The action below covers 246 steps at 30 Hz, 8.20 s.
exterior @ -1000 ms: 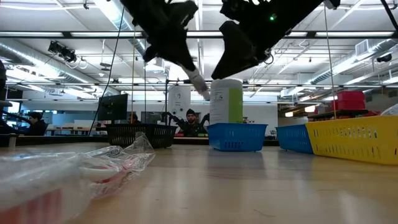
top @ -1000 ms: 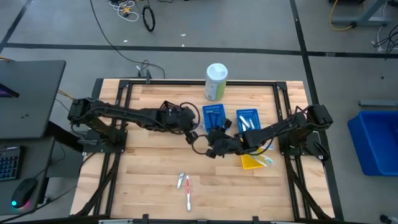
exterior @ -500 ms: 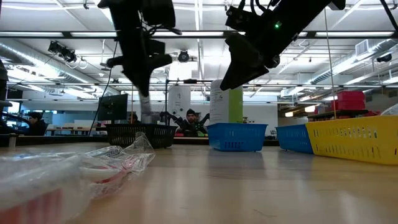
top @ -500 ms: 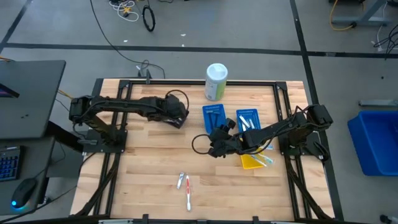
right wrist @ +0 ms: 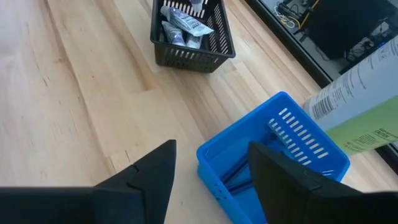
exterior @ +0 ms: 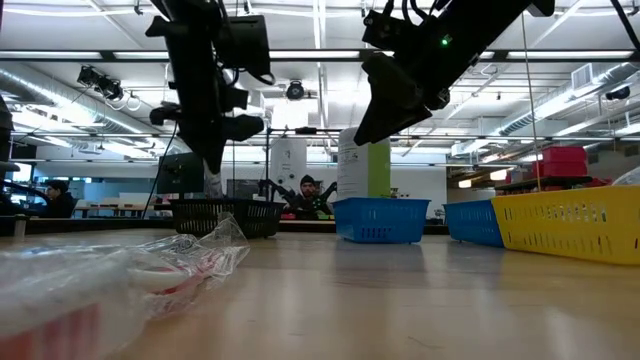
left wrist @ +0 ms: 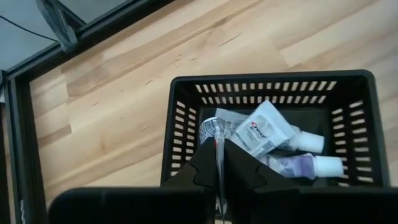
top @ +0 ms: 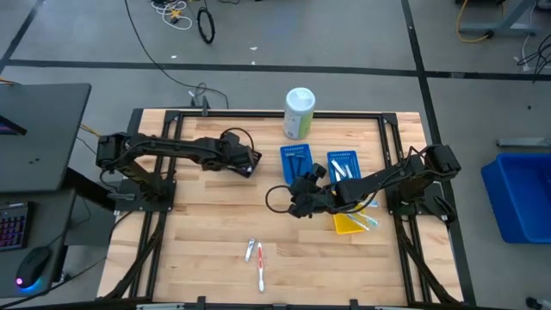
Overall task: Pick & Place Travel size toiletries
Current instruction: Put the toothpaste into the black basket, then put the nail cutter into the right blue basket, then put the orange toothbrush into the yellow basket
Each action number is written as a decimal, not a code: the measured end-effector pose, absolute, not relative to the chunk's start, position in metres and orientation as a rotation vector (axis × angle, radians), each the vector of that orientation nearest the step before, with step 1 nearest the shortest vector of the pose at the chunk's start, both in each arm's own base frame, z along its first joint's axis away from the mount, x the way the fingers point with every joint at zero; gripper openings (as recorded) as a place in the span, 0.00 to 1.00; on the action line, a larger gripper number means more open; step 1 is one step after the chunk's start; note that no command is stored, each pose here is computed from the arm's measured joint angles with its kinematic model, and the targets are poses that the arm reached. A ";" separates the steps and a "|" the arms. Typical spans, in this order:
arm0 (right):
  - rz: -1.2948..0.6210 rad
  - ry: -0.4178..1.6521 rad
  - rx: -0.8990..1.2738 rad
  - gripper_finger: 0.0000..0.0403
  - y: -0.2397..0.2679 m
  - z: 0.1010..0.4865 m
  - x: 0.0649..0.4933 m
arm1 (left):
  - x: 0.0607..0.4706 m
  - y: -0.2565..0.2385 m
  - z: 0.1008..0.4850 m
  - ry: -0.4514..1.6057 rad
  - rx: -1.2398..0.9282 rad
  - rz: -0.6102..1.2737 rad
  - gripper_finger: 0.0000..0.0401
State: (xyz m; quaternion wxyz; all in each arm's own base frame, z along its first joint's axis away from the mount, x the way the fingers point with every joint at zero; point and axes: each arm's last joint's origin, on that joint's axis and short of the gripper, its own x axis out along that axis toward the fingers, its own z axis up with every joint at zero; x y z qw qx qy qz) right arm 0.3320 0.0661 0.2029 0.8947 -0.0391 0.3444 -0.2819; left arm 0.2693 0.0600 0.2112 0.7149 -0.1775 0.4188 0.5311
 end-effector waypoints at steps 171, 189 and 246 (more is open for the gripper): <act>-0.930 1.084 0.347 0.19 0.005 0.242 0.214 | 0.366 -0.125 0.197 0.950 -0.222 0.367 0.36; -0.956 1.174 0.423 0.27 -0.022 0.163 0.190 | 0.366 -0.126 0.196 0.973 -0.172 0.310 0.33; -0.369 0.437 0.131 0.49 -0.007 0.230 0.282 | 0.342 -0.187 0.147 1.204 0.624 -0.544 0.04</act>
